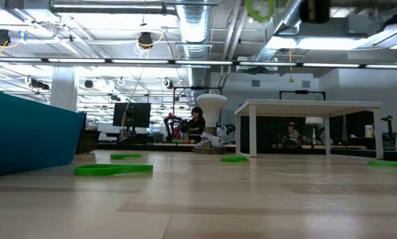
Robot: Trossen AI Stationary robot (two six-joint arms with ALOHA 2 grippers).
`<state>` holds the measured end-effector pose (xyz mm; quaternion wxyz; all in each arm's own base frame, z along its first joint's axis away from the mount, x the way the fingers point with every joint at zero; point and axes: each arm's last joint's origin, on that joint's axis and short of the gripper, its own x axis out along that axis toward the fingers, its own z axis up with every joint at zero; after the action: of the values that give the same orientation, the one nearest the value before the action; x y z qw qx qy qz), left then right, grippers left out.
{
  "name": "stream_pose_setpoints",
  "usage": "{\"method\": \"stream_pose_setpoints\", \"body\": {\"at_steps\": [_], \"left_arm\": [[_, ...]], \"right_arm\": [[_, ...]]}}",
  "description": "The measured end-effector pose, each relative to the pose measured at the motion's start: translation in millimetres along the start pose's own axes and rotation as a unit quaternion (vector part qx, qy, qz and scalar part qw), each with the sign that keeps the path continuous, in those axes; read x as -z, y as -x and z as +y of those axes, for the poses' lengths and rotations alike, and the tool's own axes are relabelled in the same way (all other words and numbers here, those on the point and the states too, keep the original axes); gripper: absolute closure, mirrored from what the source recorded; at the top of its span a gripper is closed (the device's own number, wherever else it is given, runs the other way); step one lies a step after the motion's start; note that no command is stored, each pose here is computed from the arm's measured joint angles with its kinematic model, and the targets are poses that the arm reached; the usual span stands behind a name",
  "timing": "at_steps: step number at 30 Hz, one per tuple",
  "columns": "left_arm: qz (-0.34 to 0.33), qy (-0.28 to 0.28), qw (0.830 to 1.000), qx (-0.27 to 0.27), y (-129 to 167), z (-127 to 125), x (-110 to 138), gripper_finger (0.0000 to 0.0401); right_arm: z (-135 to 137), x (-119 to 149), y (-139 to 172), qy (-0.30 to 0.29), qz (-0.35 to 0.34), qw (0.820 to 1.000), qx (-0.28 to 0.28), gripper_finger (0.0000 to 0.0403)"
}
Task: Pick & Place Office Desk Supplies
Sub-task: Put the bottom green spring keychain into the yellow bin
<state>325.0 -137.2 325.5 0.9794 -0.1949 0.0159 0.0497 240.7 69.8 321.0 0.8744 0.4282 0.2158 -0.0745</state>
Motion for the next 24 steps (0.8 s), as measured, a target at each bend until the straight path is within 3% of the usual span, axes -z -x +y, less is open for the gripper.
{"method": "stream_pose_setpoints", "body": {"at_steps": [8,15,24], "left_arm": [[0.049,-0.135,0.987,-0.071,-18.0,-8.2,-4.6,0.0149],[0.073,-0.149,0.983,-0.076,-16.8,-5.9,-0.5,0.0146],[0.071,-0.148,0.983,-0.084,-18.7,-2.4,-2.1,0.0169]], "right_arm": [[10.6,-4.2,-18.8,-0.011,-0.002,0.997,-0.076,0.0403],[25.1,-4.2,-12.3,-0.015,-0.023,0.990,-0.136,0.0403],[28.1,1.9,-11.2,-0.015,-0.030,0.991,-0.129,0.0403]]}}
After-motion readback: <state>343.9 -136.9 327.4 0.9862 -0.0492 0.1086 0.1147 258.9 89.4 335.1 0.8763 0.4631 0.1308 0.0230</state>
